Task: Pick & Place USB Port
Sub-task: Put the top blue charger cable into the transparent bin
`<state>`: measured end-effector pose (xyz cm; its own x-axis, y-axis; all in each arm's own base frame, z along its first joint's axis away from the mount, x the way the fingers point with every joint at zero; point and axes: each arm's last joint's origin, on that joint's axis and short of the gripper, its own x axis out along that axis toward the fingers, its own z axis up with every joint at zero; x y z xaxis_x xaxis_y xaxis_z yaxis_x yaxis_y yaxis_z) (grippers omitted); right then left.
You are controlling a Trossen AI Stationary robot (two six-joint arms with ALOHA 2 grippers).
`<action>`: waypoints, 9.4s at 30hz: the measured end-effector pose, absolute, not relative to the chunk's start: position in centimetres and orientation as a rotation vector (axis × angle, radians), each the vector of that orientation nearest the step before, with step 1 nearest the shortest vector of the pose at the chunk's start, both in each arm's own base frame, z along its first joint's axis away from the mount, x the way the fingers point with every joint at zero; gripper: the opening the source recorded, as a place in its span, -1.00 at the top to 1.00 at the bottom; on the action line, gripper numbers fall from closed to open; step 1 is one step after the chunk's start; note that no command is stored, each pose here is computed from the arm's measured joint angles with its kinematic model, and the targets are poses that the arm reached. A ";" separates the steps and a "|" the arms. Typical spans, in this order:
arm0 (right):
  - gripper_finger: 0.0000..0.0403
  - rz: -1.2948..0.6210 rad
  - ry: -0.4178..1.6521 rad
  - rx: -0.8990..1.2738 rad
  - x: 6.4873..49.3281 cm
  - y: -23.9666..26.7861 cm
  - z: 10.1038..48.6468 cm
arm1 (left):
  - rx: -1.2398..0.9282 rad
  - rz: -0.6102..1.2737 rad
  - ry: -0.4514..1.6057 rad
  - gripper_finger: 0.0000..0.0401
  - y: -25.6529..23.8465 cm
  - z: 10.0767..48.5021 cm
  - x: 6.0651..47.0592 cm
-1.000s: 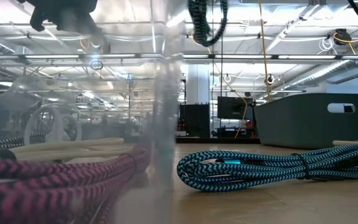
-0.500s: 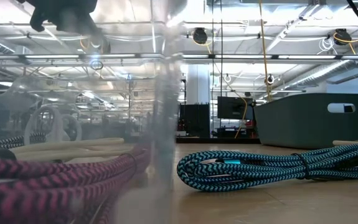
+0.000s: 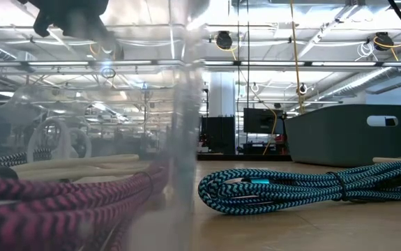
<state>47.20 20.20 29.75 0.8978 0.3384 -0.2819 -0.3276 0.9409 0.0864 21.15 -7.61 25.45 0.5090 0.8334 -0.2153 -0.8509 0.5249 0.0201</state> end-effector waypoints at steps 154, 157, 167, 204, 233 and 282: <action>0.98 -0.009 -0.301 0.113 38.7 2.8 26.7 | 0.177 -0.037 -0.287 0.39 -1.5 26.5 22.4; 0.98 -0.010 -0.296 0.111 38.7 2.8 26.6 | 0.169 -0.030 -0.286 0.42 -1.5 26.5 22.4; 0.83 -0.069 -0.270 0.042 38.6 2.8 26.6 | 0.152 0.012 -0.273 0.91 -1.3 26.4 22.4; -0.18 -0.696 0.079 -0.179 31.5 5.3 26.0 | 0.014 -0.515 0.184 0.95 -6.4 20.2 25.0; -0.12 -0.549 -0.019 -0.108 29.4 4.2 24.2 | 0.806 -0.961 0.453 0.96 -15.6 18.4 29.5; -0.12 -0.504 -0.001 -0.077 29.7 3.3 23.9 | 0.635 -0.780 0.500 0.68 -20.4 19.0 30.1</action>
<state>29.71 3.31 23.90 0.8758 -0.4822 0.0204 0.4824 0.8729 -0.0738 30.08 -20.38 19.03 0.6141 -0.4834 -0.6238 0.7688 0.5450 0.3345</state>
